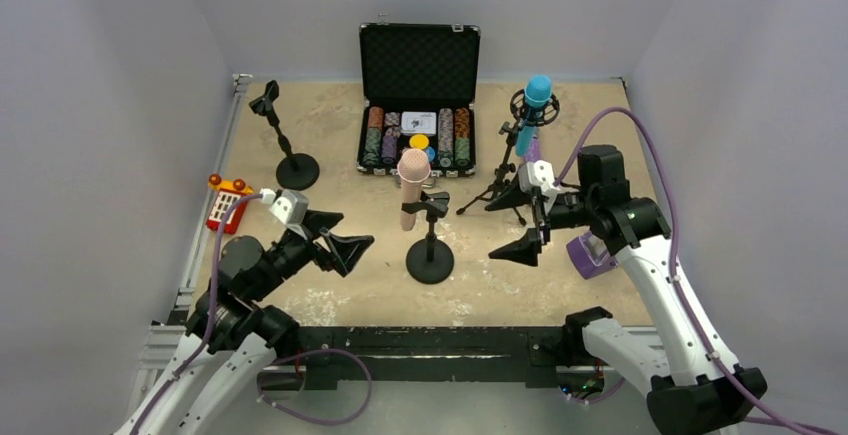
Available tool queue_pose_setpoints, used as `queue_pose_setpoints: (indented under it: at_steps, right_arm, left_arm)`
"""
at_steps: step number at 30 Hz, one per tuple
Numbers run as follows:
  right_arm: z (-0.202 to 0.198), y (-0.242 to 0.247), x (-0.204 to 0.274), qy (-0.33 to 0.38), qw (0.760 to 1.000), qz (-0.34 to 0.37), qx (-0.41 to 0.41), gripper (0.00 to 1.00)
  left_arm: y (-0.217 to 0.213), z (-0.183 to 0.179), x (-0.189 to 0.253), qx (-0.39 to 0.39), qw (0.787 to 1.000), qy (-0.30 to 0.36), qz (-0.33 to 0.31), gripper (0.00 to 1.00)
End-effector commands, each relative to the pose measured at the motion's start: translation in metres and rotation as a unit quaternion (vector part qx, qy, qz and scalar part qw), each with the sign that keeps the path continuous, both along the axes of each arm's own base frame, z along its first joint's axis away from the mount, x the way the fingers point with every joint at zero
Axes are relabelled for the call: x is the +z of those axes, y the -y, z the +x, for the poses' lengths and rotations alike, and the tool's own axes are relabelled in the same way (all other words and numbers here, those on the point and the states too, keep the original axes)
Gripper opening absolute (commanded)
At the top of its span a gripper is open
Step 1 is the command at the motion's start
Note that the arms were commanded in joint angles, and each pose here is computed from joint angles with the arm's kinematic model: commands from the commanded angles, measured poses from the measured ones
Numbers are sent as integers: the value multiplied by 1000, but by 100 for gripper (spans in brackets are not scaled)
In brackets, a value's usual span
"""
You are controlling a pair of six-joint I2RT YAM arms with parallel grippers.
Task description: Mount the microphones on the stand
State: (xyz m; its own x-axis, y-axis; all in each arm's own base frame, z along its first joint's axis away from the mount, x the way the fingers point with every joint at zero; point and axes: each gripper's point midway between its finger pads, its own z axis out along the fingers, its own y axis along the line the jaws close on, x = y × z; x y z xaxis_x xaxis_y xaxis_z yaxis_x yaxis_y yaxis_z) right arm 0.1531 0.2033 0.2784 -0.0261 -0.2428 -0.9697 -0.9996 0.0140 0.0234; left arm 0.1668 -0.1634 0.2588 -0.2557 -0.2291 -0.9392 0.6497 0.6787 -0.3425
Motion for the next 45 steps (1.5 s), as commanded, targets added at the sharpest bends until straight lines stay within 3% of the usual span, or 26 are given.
queue_pose_setpoints:
  at_steps: [1,16,22,29,45]
  right_arm:
    - [-13,4,-4,-5,999,37,21,97]
    - [-6,14,-48,-15,999,49,0,97]
    - [-3,16,-49,-13,999,52,-4,97]
    - [-2,17,-51,-11,998,54,-8,97]
    - [1,19,-54,-10,998,55,-12,98]
  left_arm:
    - [2,8,-24,17,998,-63,-8,99]
    - [19,16,-68,4,991,-132,-23,99]
    - [30,12,-92,-24,987,-157,7,99]
    - [56,4,-113,-58,987,-133,65,99]
    - [88,-27,-132,-126,986,-61,86,99]
